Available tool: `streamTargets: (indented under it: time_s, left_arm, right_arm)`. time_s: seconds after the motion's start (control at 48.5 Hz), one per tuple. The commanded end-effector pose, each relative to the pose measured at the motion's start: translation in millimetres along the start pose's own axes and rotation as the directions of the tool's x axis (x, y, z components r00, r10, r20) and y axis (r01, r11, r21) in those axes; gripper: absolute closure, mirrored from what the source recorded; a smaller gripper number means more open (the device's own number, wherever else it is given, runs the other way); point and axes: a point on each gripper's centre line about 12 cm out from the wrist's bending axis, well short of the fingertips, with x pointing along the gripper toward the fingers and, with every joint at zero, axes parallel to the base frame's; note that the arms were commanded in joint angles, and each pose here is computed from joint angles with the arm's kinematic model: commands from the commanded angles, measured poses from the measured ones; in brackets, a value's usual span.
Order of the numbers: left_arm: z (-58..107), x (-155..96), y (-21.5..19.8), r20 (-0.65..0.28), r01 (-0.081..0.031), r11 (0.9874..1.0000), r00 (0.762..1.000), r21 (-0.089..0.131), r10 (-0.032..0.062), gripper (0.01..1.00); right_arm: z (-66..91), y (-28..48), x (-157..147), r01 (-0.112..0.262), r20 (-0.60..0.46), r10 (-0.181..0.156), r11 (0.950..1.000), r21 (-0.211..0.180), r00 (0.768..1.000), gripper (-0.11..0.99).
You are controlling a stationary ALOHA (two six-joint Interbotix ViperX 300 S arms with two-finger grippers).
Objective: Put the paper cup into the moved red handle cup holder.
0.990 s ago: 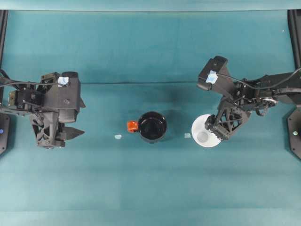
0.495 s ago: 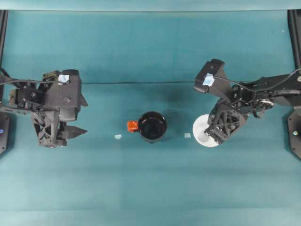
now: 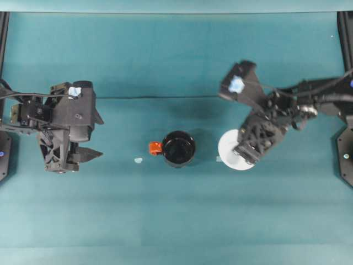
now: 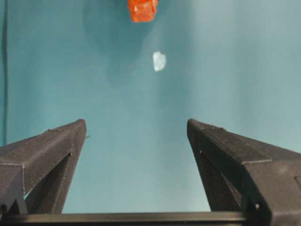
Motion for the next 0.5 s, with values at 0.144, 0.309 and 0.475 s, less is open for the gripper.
streamTargets:
  time_s: [0.144,0.309,0.475]
  left_arm:
    - [11.2,-7.5,1.1,0.043,-0.004,1.0000,0.999,0.004,0.0039,0.088]
    - [12.4,-9.8,1.1,0.049,-0.003,1.0000,0.999,-0.005,0.0033,0.106]
    - [11.7,-11.5,1.2,0.052,-0.004,1.0000,0.999,-0.004,0.0043,0.106]
  right_arm:
    - [42.1,25.3,-43.5,-0.012,0.034,0.014,0.9976,-0.068,0.999,0.99]
    - [68.7,38.9,-52.6,-0.014,0.070,0.023,0.9925,-0.121,0.997,0.99]
    - [88.6,46.6,-45.9,-0.008,0.084,0.024,0.9818,-0.190,0.996,0.99]
